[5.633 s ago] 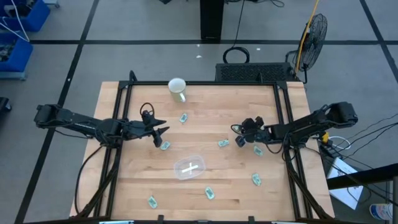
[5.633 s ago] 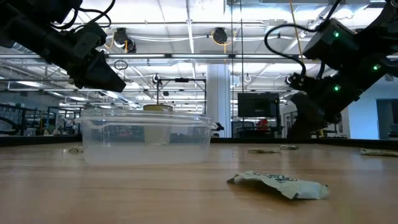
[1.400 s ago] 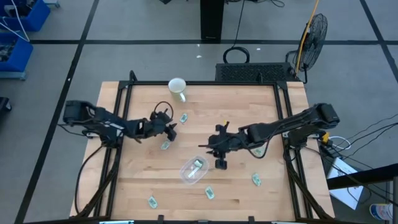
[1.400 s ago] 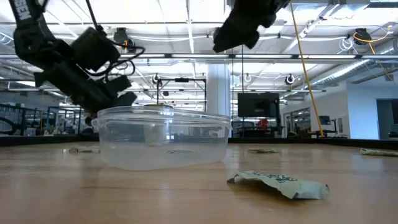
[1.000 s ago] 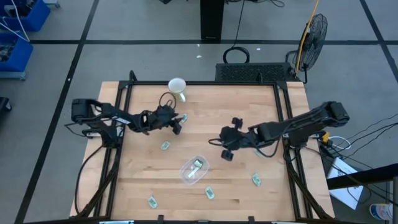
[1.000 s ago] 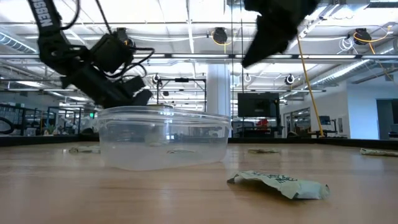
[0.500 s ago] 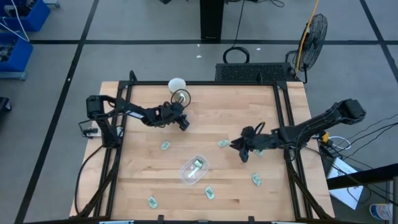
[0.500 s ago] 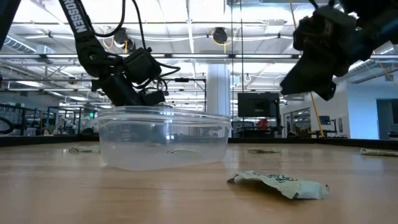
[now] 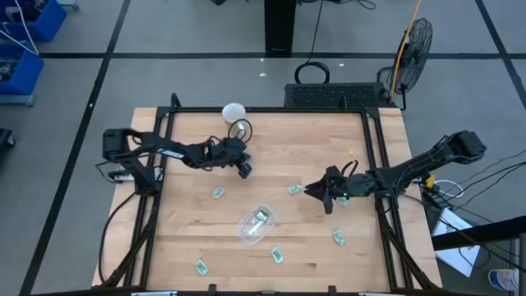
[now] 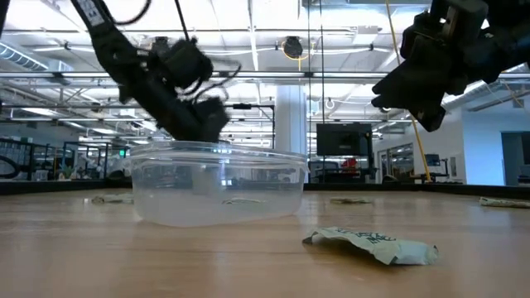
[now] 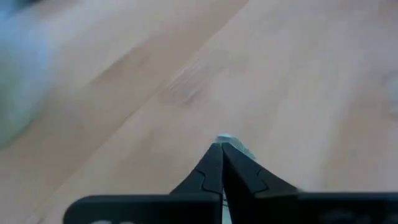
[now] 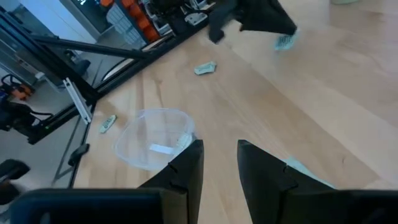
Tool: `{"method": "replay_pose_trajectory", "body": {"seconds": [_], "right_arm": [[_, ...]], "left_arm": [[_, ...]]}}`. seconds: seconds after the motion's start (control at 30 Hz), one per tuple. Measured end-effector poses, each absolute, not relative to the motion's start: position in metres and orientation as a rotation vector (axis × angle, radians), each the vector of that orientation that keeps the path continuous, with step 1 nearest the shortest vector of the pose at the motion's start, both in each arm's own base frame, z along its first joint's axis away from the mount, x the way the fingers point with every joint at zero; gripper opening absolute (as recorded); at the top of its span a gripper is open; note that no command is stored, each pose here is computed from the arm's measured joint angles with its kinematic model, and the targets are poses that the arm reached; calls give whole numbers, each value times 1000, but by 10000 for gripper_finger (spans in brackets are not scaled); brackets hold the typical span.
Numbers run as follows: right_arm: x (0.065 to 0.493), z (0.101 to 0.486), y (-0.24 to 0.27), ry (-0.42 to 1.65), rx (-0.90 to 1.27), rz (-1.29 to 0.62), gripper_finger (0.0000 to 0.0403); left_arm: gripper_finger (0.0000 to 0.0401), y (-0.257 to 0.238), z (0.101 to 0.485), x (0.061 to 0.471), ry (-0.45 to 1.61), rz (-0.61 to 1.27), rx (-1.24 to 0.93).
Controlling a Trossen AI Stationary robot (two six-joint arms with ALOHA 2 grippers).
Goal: Pick and place Stevia / Truvia into bins
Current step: Put the light green stevia packet into the transparent bin
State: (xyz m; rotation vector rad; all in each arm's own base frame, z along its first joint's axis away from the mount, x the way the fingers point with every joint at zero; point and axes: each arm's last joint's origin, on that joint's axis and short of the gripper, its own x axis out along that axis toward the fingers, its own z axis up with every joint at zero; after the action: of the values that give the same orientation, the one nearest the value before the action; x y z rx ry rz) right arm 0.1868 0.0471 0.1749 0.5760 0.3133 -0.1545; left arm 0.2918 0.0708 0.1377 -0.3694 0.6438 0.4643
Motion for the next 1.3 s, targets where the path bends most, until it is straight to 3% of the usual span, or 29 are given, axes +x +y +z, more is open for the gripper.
{"method": "replay_pose_trajectory", "body": {"seconds": [0.33,0.47,0.6,0.97,1.3], "right_arm": [[188,182,47,249,573,-129,93],[189,183,47,236,576,-125,93],[189,185,48,214,584,-118,93],[191,191,44,152,556,-113,93],[190,188,47,203,547,-89,93]], "left_arm": [[3,-35,179,276,647,135,-364],[3,-59,182,272,599,198,-175],[15,-43,182,273,580,349,-40],[137,48,150,282,741,455,-107],[122,71,105,297,767,386,-185]]}}
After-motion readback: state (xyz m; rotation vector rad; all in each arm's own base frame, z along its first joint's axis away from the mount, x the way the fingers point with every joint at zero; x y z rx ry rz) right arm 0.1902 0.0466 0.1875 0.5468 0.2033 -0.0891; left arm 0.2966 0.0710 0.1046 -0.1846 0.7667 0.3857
